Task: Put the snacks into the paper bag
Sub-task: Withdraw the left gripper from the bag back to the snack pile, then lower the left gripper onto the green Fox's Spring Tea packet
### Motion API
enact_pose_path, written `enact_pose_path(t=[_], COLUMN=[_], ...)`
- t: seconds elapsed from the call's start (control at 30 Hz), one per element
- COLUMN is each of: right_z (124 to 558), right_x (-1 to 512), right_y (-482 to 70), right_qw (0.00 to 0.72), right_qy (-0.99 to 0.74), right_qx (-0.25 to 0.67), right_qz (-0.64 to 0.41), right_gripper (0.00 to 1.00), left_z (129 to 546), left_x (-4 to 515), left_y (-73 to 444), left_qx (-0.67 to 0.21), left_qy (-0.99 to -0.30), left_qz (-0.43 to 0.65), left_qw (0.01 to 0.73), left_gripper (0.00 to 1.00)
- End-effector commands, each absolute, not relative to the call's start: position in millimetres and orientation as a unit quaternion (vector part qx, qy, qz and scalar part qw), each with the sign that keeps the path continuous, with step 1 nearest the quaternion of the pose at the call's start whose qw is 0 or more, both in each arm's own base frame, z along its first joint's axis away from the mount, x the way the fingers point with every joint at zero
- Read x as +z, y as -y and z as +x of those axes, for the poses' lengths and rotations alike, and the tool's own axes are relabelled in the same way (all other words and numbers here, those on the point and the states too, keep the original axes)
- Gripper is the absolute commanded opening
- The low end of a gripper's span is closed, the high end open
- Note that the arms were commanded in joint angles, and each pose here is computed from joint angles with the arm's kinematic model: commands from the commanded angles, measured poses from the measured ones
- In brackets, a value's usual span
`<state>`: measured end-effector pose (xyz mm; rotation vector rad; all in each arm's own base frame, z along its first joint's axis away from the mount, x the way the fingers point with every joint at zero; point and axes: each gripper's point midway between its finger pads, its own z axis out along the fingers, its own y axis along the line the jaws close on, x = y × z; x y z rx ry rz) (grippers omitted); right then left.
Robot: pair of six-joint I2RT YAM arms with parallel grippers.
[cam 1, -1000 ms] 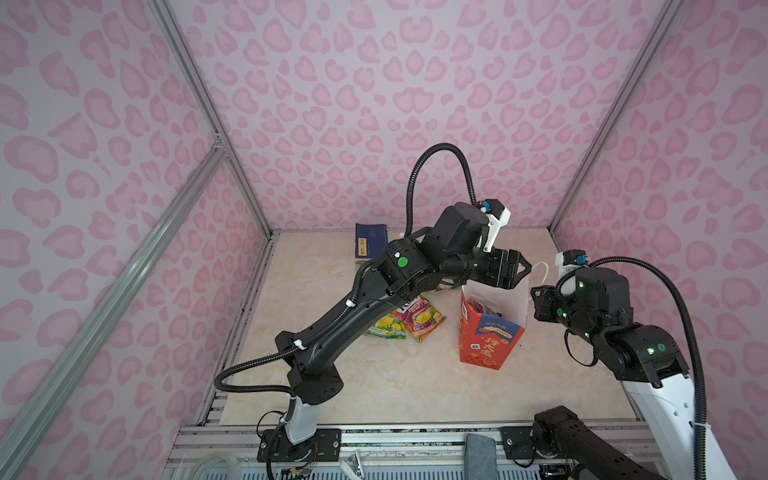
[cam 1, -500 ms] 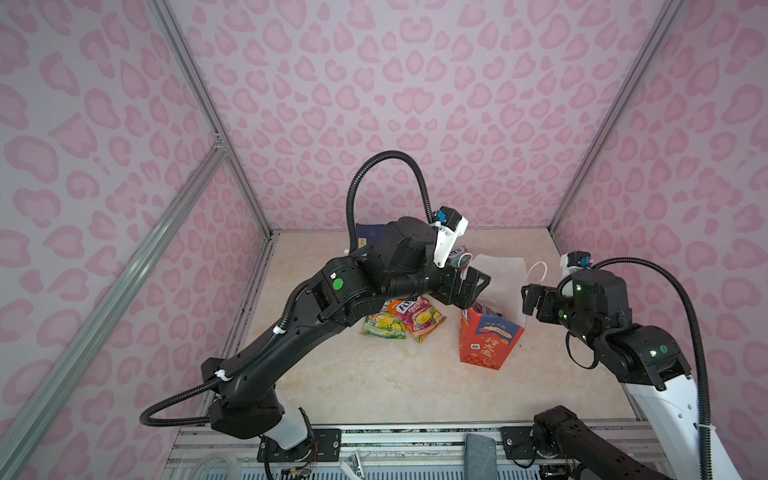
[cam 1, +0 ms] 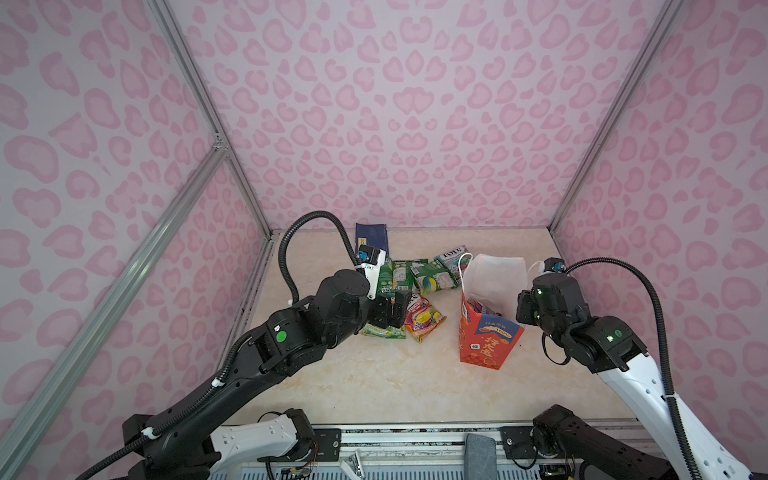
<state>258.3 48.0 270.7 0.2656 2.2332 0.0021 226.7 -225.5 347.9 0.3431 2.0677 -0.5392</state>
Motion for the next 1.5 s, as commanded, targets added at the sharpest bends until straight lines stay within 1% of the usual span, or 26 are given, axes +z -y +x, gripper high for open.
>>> enact_pose_path(t=[0.0,0.07,0.13,0.2,0.33,0.47,0.6,0.87,1.0,1.17,1.37,1.43,1.47], right_z=[264.3,265.6,267.5,268.3,268.0,266.6,266.1,266.2,266.8,267.3,265.8,265.8,266.3], right_x=[273.3,273.2,272.8,271.5,267.8,265.0,264.9,264.4,265.2,264.3,265.2,264.4,264.0], right_y=[-46.3,-47.2,-48.7,-50.0,-50.8,-49.9,-49.9,-54.7,-57.5,-60.7,-60.2,-60.6,-60.9], right_qw=[0.444,0.443,0.442,0.439,0.437,0.435,0.434,0.432,0.433,0.430,0.432,0.432,0.431], right_qy=[-0.888,-0.888,-0.889,-0.891,-0.892,-0.893,-0.893,-0.895,-0.895,-0.896,-0.896,-0.896,-0.896], right_qx=[-0.003,-0.003,-0.002,-0.001,0.001,0.000,0.002,0.013,0.021,0.028,0.029,0.031,0.031], right_qz=[0.122,0.120,0.118,0.116,0.117,0.119,0.119,0.111,0.108,0.104,0.101,0.100,0.100], right_gripper=[0.34,0.27,0.19,0.13,0.08,0.03,0.00,0.00,0.00,0.00,0.00,0.00,0.00], left_z=[231.2,234.1,238.6,242.6,249.8,258.3,266.4,282.9,295.4,314.0,328.8,332.8,333.9], left_x=[331.7,316.5,299.0,284.6,263.1,249.8,237.8,209.0,189.9,156.5,106.5,83.8,77.4], left_y=[208.8,199.6,193.9,192.3,195.5,195.1,191.4,176.7,166.1,153.3,150.2,147.8,152.6], left_qx=[-0.214,-0.209,-0.211,-0.221,-0.245,-0.257,-0.270,-0.285,-0.276,-0.254,-0.214,-0.191,-0.195], left_qy=[-0.850,-0.858,-0.870,-0.880,-0.890,-0.895,-0.897,-0.900,-0.904,-0.911,-0.933,-0.943,-0.946], left_qz=[0.101,0.088,0.074,0.064,0.049,0.032,0.011,-0.034,-0.061,-0.096,-0.107,-0.113,-0.105], left_qw=[0.470,0.461,0.440,0.416,0.382,0.364,0.350,0.326,0.322,0.309,0.269,0.248,0.238], left_gripper=[0.98,0.98,0.98,0.98,0.98,0.98,0.98,0.97,0.97,0.97,0.97,0.99,0.99])
